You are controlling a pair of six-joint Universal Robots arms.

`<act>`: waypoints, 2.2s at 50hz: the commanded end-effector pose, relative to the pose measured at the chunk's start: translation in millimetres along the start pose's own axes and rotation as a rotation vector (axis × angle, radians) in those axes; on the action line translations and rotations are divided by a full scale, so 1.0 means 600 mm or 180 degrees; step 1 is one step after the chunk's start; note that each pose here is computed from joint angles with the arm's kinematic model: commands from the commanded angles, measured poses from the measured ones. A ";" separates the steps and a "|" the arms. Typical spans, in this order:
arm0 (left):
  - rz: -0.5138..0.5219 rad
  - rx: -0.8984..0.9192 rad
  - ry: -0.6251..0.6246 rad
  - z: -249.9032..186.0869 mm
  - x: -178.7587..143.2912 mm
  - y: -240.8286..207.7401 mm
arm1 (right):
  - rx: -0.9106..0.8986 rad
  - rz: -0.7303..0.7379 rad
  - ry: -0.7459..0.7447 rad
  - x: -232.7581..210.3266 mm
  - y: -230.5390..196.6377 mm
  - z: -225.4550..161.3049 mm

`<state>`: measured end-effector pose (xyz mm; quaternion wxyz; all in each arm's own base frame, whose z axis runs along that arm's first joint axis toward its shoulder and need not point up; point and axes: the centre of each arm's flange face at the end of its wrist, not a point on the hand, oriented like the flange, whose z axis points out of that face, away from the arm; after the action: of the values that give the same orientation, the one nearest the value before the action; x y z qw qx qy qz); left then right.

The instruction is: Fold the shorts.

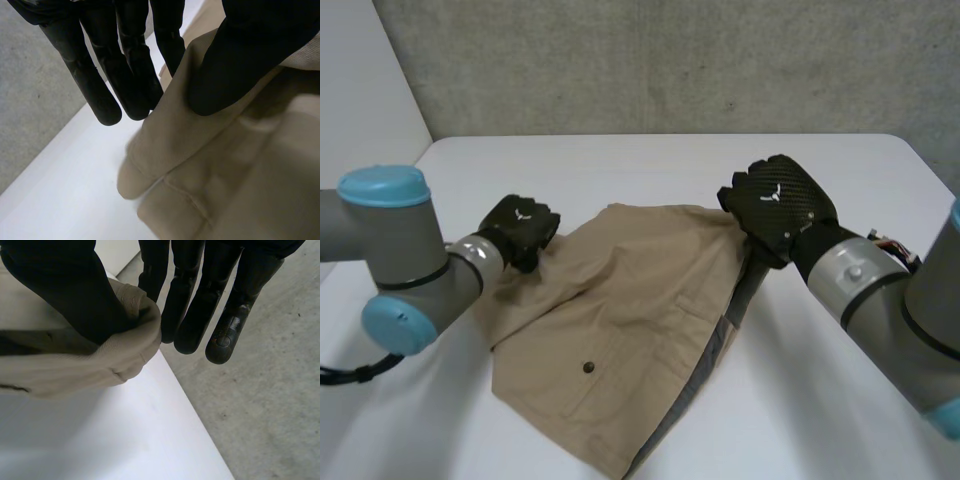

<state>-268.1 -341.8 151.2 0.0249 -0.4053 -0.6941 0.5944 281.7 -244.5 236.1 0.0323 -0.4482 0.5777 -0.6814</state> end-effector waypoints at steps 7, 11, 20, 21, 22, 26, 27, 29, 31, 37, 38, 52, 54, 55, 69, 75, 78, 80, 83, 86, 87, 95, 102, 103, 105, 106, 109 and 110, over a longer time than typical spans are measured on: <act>-0.0030 0.1586 -0.1176 -0.015 -0.077 -0.243 | 0.0633 -0.0464 0.1046 0.155 -0.097 0.121; -0.0175 0.1859 -0.1408 -0.065 -0.088 -0.290 | 0.1258 -0.0523 0.1485 0.217 -0.175 0.135; -0.0248 0.1238 -0.0778 -0.147 0.052 -0.204 | 0.1571 -0.0069 0.1186 0.199 -0.188 0.123; -0.0236 0.1148 -0.0681 -0.158 0.070 -0.188 | 0.1568 -0.0047 0.1141 0.195 -0.190 0.114; -0.0213 0.1058 -0.0587 -0.167 0.088 -0.172 | 0.1552 -0.0022 0.1101 0.192 -0.189 0.106; -0.0108 0.0657 -0.0054 -0.215 0.182 -0.099 | 0.1366 0.0067 0.0809 0.154 -0.163 0.078; -0.0094 0.0615 0.0003 -0.220 0.194 -0.093 | 0.1332 0.0074 0.0734 0.144 -0.157 0.073; -0.0051 0.0575 0.0173 -0.233 0.221 -0.087 | 0.1223 0.0088 0.0532 0.116 -0.136 0.060; -0.0050 0.0572 0.0214 -0.238 0.227 -0.088 | 0.1203 0.0083 0.0449 0.105 -0.133 0.046; -0.0133 0.0722 -0.0027 -0.238 0.179 -0.125 | 0.1075 0.0042 0.0175 0.072 -0.104 0.018; -0.0179 0.0823 -0.0205 -0.237 0.147 -0.144 | 0.1074 0.0042 0.0175 0.072 -0.104 0.018; -0.1011 0.0700 -0.0871 -0.172 0.000 -0.121 | 0.1089 -0.0245 -0.0037 0.037 -0.100 -0.032; -0.1110 0.0514 -0.0735 -0.166 0.012 -0.102 | 0.1089 -0.0245 -0.0037 0.037 -0.101 -0.034; -0.1137 0.0466 -0.0684 -0.165 0.015 -0.098 | 0.1092 -0.0245 -0.0040 0.037 -0.101 -0.035; -0.1902 0.0011 -0.0001 -0.131 0.045 -0.064 | 0.1124 -0.0270 -0.0022 0.037 -0.108 -0.042; -0.2024 -0.0307 0.0054 -0.084 0.055 -0.030 | 0.1161 -0.0282 0.0009 0.041 -0.116 -0.050; -0.2018 -0.0351 0.0060 -0.068 0.057 -0.019 | 0.1210 -0.0306 0.0033 0.044 -0.125 -0.057; -0.2019 -0.0368 0.0054 -0.053 0.058 -0.012 | 0.1243 -0.0323 0.0039 0.045 -0.130 -0.063; -0.2013 -0.0358 0.0052 -0.040 0.057 -0.008 | 0.1283 -0.0338 0.0031 0.045 -0.135 -0.069; -0.2011 -0.0313 0.0051 -0.037 0.055 -0.012 | 0.1254 -0.0317 -0.0009 0.041 -0.130 -0.070; -0.2008 -0.0285 0.0040 -0.038 0.051 -0.016 | 0.1232 -0.0308 -0.0018 0.041 -0.128 -0.070; -0.1985 -0.0140 -0.0033 -0.061 0.031 -0.042 | 0.0581 -0.0022 -0.0155 0.034 -0.061 -0.083; -0.1976 -0.0136 -0.0039 -0.080 0.031 -0.048 | 0.0166 0.0496 -0.0177 0.051 -0.041 -0.103; -0.1971 -0.0140 -0.0033 -0.084 0.032 -0.049 | 0.0173 0.0560 -0.0162 0.055 -0.048 -0.108; -0.1970 -0.0140 -0.0033 -0.087 0.033 -0.049 | 0.0230 0.0683 -0.0108 0.064 -0.064 -0.117; -0.1970 -0.0140 -0.0033 -0.087 0.033 -0.049 | 0.0255 0.0851 -0.0039 0.077 -0.076 -0.123; -0.1964 -0.0120 -0.0033 -0.093 0.033 -0.054 | 0.0210 0.1192 0.0116 0.101 -0.084 -0.130; -0.1961 -0.0101 -0.0038 -0.096 0.031 -0.058 | 0.0168 0.1321 0.0173 0.109 -0.084 -0.131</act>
<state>-270.3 -287.9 183.3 0.1926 -0.1718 -0.7966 0.5466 230.0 -203.5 292.3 0.1294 -0.3897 0.6032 -0.6838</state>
